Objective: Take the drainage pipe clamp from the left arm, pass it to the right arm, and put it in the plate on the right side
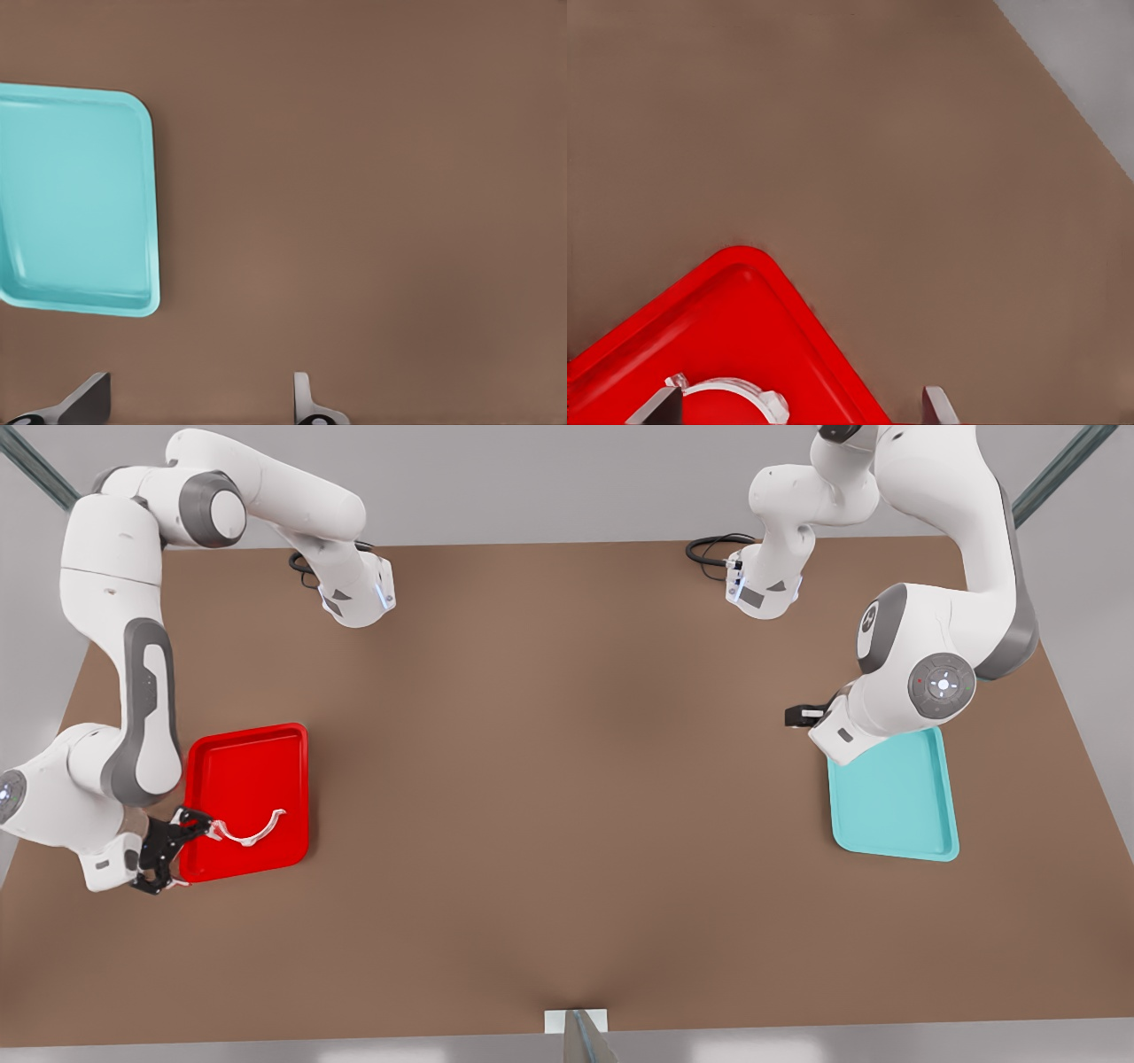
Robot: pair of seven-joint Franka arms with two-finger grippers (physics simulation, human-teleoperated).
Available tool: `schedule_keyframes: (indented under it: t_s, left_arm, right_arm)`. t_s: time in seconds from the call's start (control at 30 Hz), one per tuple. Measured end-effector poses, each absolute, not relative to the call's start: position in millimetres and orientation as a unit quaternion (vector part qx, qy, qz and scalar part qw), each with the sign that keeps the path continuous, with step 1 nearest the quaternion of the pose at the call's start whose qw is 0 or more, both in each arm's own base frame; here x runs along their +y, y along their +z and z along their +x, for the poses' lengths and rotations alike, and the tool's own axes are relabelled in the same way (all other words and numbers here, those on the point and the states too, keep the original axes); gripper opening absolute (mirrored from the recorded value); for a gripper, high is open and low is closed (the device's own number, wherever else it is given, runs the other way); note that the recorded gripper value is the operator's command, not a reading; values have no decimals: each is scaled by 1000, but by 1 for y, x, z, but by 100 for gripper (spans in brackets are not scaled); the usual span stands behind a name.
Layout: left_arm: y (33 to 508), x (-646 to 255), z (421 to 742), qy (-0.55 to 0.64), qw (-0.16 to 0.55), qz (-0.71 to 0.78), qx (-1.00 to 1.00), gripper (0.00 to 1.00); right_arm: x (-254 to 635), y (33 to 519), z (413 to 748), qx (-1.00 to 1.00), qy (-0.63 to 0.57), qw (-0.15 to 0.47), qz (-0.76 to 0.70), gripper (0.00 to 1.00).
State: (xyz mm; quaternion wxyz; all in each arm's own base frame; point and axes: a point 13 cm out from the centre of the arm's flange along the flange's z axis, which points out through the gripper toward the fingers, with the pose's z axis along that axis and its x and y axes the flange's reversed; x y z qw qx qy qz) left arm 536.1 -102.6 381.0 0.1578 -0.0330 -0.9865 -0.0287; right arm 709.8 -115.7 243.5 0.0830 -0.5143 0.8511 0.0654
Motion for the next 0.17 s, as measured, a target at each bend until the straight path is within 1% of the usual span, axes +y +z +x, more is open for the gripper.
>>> schedule_keyframes:
  t_s: [0.03, 0.07, 0.1, 0.17]
  left_arm:
    - [381, -103, 536, -28, 158, -35, -986, 100]
    - [381, -103, 536, -28, 159, -36, -986, 100]
    - [381, -103, 535, -28, 160, -38, -986, 100]
    - [387, -103, 534, -27, 161, -40, -986, 100]
  right_arm:
    - [-75, 287, 715, 846, 62, 82, -523, 100]
    - [-31, 328, 708, 842, 54, 70, -533, 100]
    - [-6, 359, 696, 844, 46, 55, -532, 100]
    - [-5, 406, 665, 868, 34, 30, -494, 100]
